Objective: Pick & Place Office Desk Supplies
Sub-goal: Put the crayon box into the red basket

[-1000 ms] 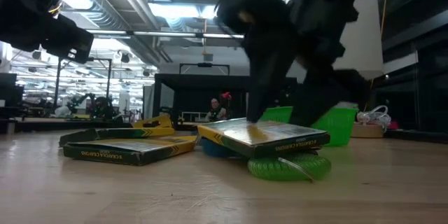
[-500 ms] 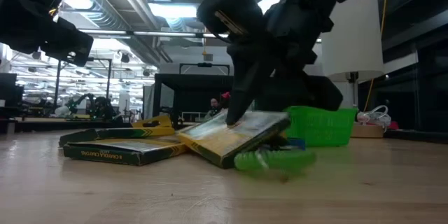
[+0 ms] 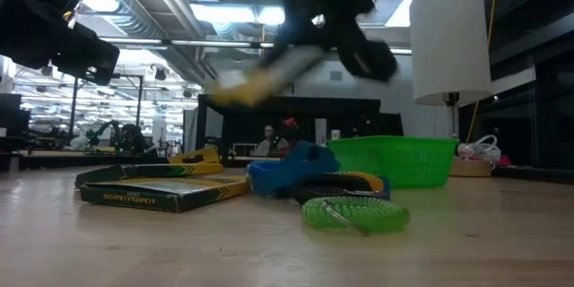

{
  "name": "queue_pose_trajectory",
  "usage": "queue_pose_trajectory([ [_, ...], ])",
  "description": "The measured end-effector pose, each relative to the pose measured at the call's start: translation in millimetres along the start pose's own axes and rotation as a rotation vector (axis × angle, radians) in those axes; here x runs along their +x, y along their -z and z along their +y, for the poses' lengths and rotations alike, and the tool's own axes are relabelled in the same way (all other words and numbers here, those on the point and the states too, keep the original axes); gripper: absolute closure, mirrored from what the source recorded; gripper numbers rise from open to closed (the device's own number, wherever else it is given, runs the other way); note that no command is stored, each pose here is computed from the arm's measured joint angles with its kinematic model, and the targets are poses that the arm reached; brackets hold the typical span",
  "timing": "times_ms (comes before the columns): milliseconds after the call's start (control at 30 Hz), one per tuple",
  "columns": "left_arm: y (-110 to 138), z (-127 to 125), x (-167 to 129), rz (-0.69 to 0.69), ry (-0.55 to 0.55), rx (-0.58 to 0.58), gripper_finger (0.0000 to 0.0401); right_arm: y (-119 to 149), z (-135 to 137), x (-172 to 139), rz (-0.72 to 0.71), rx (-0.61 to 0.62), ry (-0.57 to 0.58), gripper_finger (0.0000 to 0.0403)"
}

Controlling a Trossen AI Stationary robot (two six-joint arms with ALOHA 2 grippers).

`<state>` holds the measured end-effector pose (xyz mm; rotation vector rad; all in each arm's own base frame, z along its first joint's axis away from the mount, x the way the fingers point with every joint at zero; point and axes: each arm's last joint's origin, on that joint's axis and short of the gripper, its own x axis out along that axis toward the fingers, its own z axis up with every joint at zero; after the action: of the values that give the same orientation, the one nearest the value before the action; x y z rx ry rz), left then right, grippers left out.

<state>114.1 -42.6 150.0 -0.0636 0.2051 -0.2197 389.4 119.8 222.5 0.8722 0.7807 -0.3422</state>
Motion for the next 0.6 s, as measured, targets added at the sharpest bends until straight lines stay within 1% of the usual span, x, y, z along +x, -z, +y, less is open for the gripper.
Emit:
queue_pose_trajectory([
  [167,0,0,0,0.0,0.001,-0.01,0.029,-19,29,-21,-0.086,-0.084,-0.088,0.0372],
  [267,0,0,0,0.001,0.001,-0.016,0.029,-30,47,-35,-0.152,-0.112,-0.134,0.0372],
  [400,0,0,0,0.0,0.002,-0.017,0.029,-37,63,-51,-0.214,-0.15,-0.15,0.0372],
  [467,0,0,0,0.0,0.002,-0.018,0.029,-37,67,-60,-0.21,-0.156,-0.115,0.0372],
  [600,0,0,0,0.0,0.002,-0.018,0.029,-25,59,-70,-0.146,-0.093,0.063,0.0371],
])
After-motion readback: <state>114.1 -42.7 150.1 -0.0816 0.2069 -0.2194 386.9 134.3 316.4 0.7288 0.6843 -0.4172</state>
